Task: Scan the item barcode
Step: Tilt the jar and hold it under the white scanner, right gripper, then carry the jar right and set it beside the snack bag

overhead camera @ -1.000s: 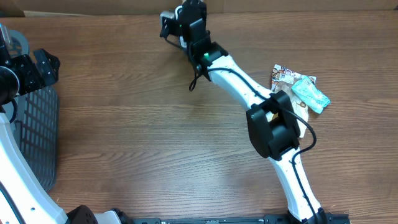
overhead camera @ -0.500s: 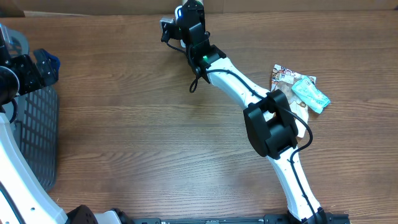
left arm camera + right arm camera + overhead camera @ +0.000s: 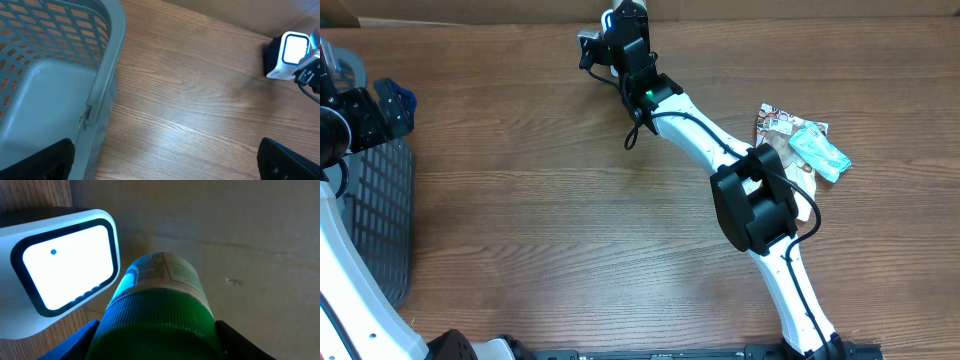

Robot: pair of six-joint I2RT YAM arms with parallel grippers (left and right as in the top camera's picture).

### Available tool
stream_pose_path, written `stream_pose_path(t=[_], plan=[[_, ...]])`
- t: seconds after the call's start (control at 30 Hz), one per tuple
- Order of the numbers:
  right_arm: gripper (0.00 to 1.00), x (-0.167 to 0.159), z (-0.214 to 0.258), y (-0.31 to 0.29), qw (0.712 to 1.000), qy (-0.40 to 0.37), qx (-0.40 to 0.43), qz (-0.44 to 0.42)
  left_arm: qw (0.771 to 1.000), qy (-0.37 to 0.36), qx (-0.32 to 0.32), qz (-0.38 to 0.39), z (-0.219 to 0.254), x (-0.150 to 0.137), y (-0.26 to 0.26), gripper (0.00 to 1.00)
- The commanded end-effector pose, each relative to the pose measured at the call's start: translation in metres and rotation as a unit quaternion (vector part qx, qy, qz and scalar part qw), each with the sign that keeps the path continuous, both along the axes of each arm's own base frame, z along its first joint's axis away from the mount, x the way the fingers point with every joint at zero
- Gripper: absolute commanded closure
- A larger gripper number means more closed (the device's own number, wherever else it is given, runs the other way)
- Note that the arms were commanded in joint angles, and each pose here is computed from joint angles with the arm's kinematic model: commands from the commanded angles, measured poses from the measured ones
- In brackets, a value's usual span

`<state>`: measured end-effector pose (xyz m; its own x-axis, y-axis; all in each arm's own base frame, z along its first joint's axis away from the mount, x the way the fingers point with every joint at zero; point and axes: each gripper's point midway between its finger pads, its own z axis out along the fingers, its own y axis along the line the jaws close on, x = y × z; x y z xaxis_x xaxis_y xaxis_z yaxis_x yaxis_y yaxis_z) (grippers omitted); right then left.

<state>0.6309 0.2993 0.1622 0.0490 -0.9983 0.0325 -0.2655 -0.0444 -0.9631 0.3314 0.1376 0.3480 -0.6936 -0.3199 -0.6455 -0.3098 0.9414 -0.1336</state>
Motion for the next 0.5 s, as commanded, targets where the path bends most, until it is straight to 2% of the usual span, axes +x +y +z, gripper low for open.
stream_pose_path(t=[0.0,0.07,0.27,0.47], plan=[[0.57,-0.002,0.008,0.009,1.000,-0.011,0.008,0.005,1.000,-0.005,-0.007,-0.002,0.001,0.002,-0.004,0.00],[0.57,-0.003,0.015,0.009,1.000,-0.015,0.021,0.003,1.000,-0.005,-0.007,-0.002,0.001,0.002,-0.004,0.00],[0.57,-0.013,0.070,0.005,0.991,-0.032,0.129,-0.016,1.000,-0.005,-0.007,-0.002,0.001,0.002,-0.004,0.01],[0.57,-0.048,0.128,-0.007,0.970,0.009,0.239,-0.036,1.000,-0.005,-0.007,-0.002,0.001,0.002,-0.004,0.00]])
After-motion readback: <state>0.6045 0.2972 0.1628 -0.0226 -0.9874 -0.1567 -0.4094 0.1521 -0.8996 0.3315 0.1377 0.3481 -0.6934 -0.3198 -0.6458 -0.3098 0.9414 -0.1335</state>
